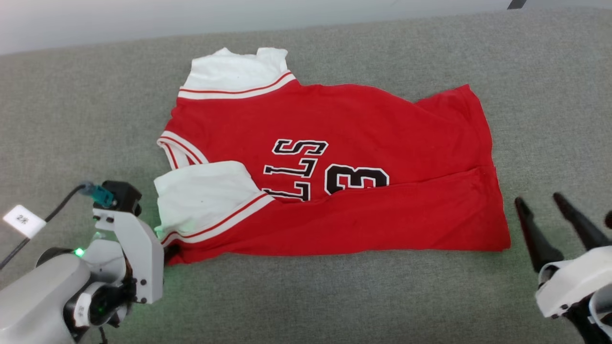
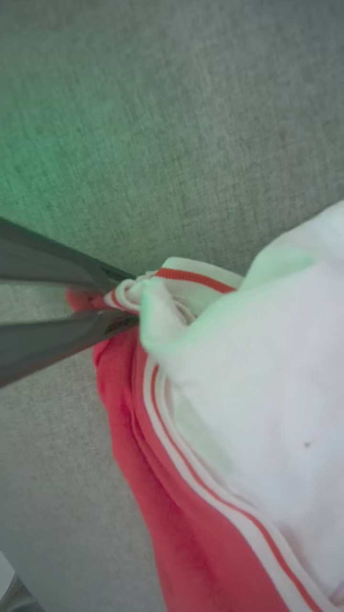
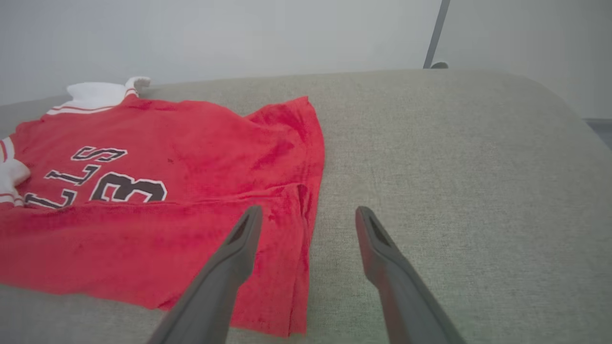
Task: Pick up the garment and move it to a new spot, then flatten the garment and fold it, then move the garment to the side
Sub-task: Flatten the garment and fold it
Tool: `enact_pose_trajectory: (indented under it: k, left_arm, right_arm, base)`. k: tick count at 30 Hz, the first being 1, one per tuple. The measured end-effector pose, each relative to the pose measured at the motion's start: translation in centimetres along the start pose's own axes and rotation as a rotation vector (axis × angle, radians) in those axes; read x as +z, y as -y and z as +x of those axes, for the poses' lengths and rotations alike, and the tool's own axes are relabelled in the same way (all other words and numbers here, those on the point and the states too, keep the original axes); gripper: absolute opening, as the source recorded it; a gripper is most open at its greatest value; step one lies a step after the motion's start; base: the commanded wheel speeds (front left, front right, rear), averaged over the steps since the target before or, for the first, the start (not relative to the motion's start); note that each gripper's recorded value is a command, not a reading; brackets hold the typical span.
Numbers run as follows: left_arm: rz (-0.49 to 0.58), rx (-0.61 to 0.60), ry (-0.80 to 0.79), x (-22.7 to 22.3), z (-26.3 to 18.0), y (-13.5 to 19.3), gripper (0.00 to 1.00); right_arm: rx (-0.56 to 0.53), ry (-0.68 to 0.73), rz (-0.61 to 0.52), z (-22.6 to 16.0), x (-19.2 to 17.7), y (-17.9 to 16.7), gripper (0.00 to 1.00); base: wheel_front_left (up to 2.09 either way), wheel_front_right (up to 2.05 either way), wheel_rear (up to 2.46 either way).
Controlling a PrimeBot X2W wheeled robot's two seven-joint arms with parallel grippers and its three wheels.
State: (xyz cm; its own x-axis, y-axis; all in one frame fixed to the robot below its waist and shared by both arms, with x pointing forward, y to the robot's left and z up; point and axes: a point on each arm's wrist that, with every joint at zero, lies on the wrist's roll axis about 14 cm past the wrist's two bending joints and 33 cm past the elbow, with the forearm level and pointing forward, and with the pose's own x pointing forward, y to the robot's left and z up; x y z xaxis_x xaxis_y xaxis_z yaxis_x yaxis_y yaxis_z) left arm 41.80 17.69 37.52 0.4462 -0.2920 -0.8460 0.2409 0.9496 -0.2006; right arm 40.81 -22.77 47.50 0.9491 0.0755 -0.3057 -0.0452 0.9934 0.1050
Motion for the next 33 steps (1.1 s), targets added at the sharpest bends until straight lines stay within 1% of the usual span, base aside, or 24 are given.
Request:
enact_pose_trajectory:
  k: [6, 12, 14, 19, 21, 25, 27, 33]
  left_arm:
    - [0.002, -0.019, -0.001, 0.2, 0.4, 0.1, 0.00]
    - [-0.002, -0.029, 0.008, 0.6, 0.6, 0.2, 0.00]
    - [-0.007, -0.032, 0.012, 0.5, 0.6, 0.2, 0.00]
    - [-0.018, -0.036, 0.017, 0.4, 0.7, 0.2, 0.00]
    - [-0.021, -0.037, 0.018, 0.3, 0.7, 0.1, 0.00]
    - [-0.023, -0.039, 0.024, 0.2, 0.7, 0.1, 0.00]
    - [-0.023, -0.040, 0.030, 0.3, 0.5, 0.0, 0.00]
    - [-0.034, -0.032, 0.046, 0.8, -0.6, -0.2, 0.00]
  right_arm:
    - [0.038, -0.214, 0.026, 0.3, -3.4, -0.7, 1.00]
    - [0.061, -0.414, 0.011, 1.3, -6.6, -0.7, 1.00]
    - [0.072, -0.470, 0.032, 1.8, -7.5, -1.0, 1.00]
    - [0.107, -0.578, 0.029, 2.7, -9.0, -1.7, 1.00]
    - [0.118, -0.616, 0.016, 3.0, -9.4, -1.7, 0.00]
    - [0.126, -0.635, -0.009, 3.6, -9.5, -1.6, 0.00]
    - [0.140, -0.633, 0.001, 3.7, -9.4, -1.9, 0.00]
    - [0.150, -0.611, -0.021, 3.5, -8.2, -1.6, 0.00]
  base:
    - [0.00, 0.00, 0.00]
    - [0.00, 0.00, 0.00]
    - [0.00, 0.00, 0.00]
    - [0.00, 0.00, 0.00]
    - [0.00, 0.00, 0.00]
    - [0.00, 0.00, 0.00]
    - [0.00, 0.00, 0.00]
    - [0.00, 0.00, 0.00]
